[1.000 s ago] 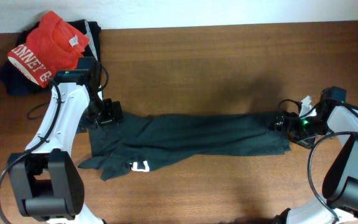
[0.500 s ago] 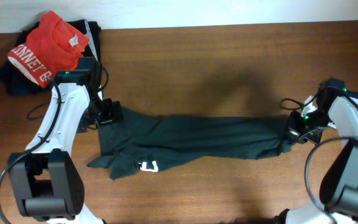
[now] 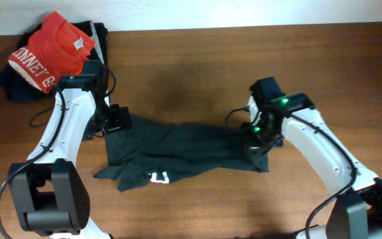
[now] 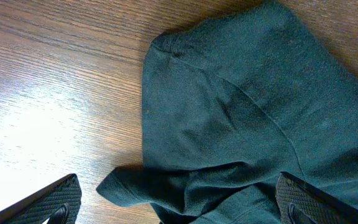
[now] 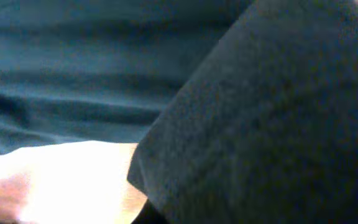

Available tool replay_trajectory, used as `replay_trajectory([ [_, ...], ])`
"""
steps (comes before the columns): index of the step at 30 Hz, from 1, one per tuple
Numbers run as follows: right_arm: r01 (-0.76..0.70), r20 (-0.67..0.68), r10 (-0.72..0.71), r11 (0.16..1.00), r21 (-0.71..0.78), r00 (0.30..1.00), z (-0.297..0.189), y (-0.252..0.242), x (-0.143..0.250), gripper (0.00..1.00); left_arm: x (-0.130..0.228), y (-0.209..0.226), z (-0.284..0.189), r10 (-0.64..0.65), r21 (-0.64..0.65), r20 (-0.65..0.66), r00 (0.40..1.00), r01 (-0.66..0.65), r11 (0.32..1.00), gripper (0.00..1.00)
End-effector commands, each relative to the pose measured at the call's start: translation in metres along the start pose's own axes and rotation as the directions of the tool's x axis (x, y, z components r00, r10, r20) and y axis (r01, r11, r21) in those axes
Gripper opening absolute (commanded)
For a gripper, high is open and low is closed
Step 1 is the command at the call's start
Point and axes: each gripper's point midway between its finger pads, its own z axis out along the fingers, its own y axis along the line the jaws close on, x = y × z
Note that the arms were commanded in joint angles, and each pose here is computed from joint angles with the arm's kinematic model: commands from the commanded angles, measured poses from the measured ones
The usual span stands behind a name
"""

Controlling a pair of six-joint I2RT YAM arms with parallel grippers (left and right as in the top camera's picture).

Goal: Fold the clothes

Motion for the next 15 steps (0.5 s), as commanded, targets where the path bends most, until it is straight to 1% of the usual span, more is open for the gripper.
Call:
replay_trajectory([
  [1, 0.046, 0.014, -0.045, 0.998, -0.041, 0.999, -0.001, 0.030, 0.004, 0.04, 0.002, -0.002, 0.001, 0.000, 0.007, -0.005, 1.000, 0.000, 1.000, 0.99],
  [4, 0.085, 0.002, -0.085, 0.995, -0.044, 0.996, 0.010, 0.048, 0.011, 0.07, 0.002, -0.002, 0.001, 0.000, 0.007, -0.005, 1.000, 0.000, 1.000, 0.99],
  [6, 0.078, -0.005, -0.078, 0.996, -0.046, 0.997, 0.017, 0.053, 0.013, 0.09, 0.002, -0.002, 0.001, 0.000, 0.007, -0.005, 1.000, 0.000, 1.000, 0.99],
  [8, 0.083, -0.008, -0.084, 0.994, -0.076, 0.996, 0.022, 0.063, 0.016, 0.09, 0.002, -0.002, 0.001, 0.000, 0.007, -0.005, 1.000, 0.000, 1.000, 0.99],
  [13, 0.088, 0.030, -0.085, 0.990, -0.114, 0.996, 0.023, 0.084, 0.012, 0.09, 0.002, -0.002, 0.001, 0.000, 0.007, -0.005, 1.000, 0.000, 1.000, 0.99],
  [14, 0.093, 0.036, -0.090, 0.988, -0.120, 0.995, 0.024, 0.089, 0.011, 0.14, 0.002, -0.002, 0.001, 0.000, 0.007, -0.005, 1.000, 0.000, 1.000, 0.99],
  [15, 0.090, 0.042, -0.086, 0.988, -0.126, 0.995, 0.024, 0.093, 0.011, 0.24, 0.002, -0.002, 0.001, 0.000, 0.007, -0.005, 1.000, 0.000, 1.000, 0.99],
])
